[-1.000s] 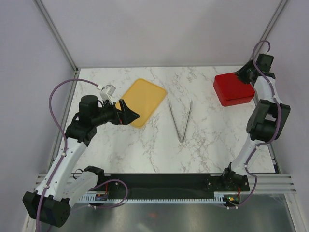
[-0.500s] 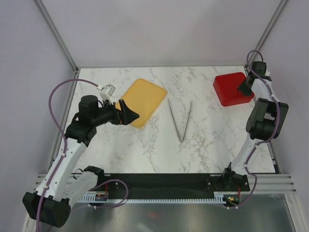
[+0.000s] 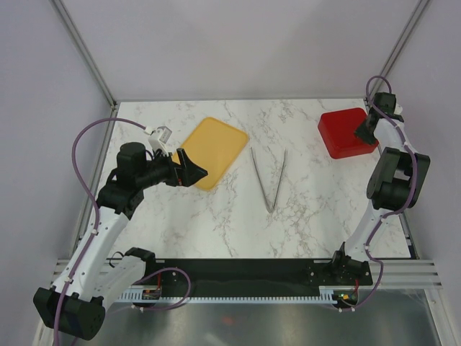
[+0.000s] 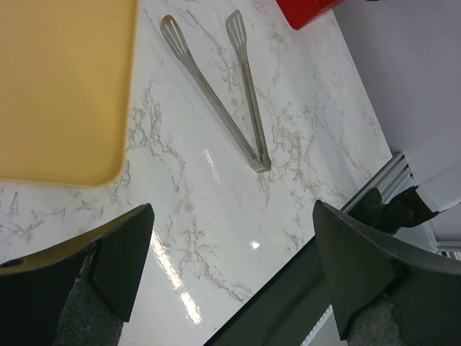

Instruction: Pack the chocolate

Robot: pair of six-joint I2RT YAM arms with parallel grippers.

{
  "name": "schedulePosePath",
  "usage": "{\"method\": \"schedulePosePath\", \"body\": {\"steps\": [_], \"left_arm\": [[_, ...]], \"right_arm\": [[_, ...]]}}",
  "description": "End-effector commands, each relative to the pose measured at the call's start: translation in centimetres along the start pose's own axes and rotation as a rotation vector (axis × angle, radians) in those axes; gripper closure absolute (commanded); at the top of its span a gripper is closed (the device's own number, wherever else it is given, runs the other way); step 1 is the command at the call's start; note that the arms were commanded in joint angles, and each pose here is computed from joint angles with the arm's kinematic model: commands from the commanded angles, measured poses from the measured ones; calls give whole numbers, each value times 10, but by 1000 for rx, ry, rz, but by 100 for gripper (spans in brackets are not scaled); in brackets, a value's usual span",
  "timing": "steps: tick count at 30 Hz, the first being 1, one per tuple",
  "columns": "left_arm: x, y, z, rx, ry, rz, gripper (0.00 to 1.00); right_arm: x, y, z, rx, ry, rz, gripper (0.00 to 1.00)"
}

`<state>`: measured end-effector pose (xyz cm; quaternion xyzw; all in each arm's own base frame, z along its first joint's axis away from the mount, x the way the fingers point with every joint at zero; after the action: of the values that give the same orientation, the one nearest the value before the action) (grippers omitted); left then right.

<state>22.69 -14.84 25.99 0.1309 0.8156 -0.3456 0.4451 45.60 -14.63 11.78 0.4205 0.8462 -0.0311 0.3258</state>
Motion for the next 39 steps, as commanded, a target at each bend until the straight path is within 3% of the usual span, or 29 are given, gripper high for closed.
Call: {"method": "schedulePosePath", "body": {"steps": [1, 7, 14, 20, 25, 26, 32, 39], "left_arm": [[-5, 3, -2, -20, -33, 26, 0], [-6, 2, -3, -18, -39, 31, 1], [-8, 1, -2, -12, -38, 29, 0], [-8, 2, -3, -18, -43, 30, 0], [-6, 4, -3, -27, -37, 26, 0], [-6, 4, -3, -26, -37, 26, 0], [-6, 5, -2, -28, -35, 24, 0], [-6, 4, -4, -33, -45, 29, 0]], "right_arm": [[30, -28, -2, 99, 115, -37, 61], [23, -28, -16, 106, 101, -27, 61], [-38, 36, -60, -159, -19, -6, 64], [-27, 51, -26, -141, 62, -25, 67], [5, 1, -6, 102, 131, -60, 65], [28, -16, 0, 141, 184, -72, 65], [46, -34, -5, 133, 197, -68, 66], [24, 7, -21, -47, 168, -64, 66]]}}
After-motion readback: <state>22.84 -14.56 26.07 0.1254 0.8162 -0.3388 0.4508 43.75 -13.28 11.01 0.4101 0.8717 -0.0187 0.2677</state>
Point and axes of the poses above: each gripper's point midway between its finger pads, its own z axis out along the fingers, its own y axis along the line the jaws close on, x = y × z, the point moved 3 cm from there along -z, back along the fingers, and after that the axes turned 7 degrees about z, right-handed, at the moved point
